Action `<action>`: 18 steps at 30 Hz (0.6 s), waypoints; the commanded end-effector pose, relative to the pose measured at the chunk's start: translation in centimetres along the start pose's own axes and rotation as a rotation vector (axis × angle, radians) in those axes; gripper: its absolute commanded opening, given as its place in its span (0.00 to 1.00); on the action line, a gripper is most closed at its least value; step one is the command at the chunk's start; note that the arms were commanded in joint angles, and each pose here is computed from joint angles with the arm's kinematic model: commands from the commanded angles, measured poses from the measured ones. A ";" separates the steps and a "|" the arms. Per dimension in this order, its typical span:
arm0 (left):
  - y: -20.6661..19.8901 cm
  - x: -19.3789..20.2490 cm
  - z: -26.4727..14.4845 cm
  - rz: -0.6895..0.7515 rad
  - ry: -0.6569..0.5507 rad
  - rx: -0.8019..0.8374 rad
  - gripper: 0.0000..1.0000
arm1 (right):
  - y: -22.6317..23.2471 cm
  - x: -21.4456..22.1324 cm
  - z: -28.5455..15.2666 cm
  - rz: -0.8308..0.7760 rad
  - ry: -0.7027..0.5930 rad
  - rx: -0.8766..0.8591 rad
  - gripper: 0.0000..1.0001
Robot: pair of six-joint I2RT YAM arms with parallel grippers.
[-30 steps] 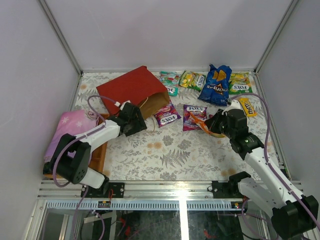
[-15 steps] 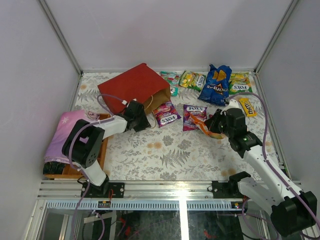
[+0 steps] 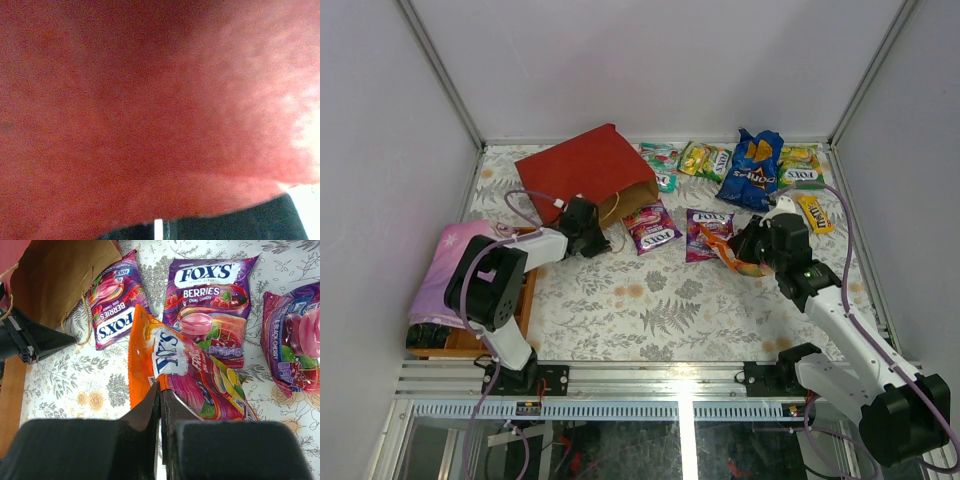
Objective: Take the snacks out of the paper bag
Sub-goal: Adjust the paper bag at the center of the board.
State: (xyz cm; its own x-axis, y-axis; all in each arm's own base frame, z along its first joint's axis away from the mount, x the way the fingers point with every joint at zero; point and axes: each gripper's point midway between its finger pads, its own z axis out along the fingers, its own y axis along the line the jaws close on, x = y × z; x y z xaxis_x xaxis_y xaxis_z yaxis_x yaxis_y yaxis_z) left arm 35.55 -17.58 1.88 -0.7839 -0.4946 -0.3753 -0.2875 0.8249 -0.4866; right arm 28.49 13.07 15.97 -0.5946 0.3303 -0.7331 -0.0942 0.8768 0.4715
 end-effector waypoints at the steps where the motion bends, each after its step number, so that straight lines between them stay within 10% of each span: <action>1: -1.3 -3.3 -1.2 0.005 -0.093 0.046 0.00 | 1.5 -2.8 -0.1 -0.021 -0.075 -0.053 0.00; 18: -1.5 -13.9 -15.2 -0.025 -0.459 0.007 0.00 | 1.9 -3.4 0.0 -0.032 -0.096 -0.073 0.00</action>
State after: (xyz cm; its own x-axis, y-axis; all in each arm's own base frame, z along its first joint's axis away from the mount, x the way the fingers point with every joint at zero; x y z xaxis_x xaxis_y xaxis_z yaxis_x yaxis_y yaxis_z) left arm 38.79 -11.47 17.54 -0.5262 -0.5728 -0.6285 -0.2286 0.8072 -0.5442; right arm 28.96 13.36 15.91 -0.5942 0.3288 -0.7341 -0.1068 0.8723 0.4771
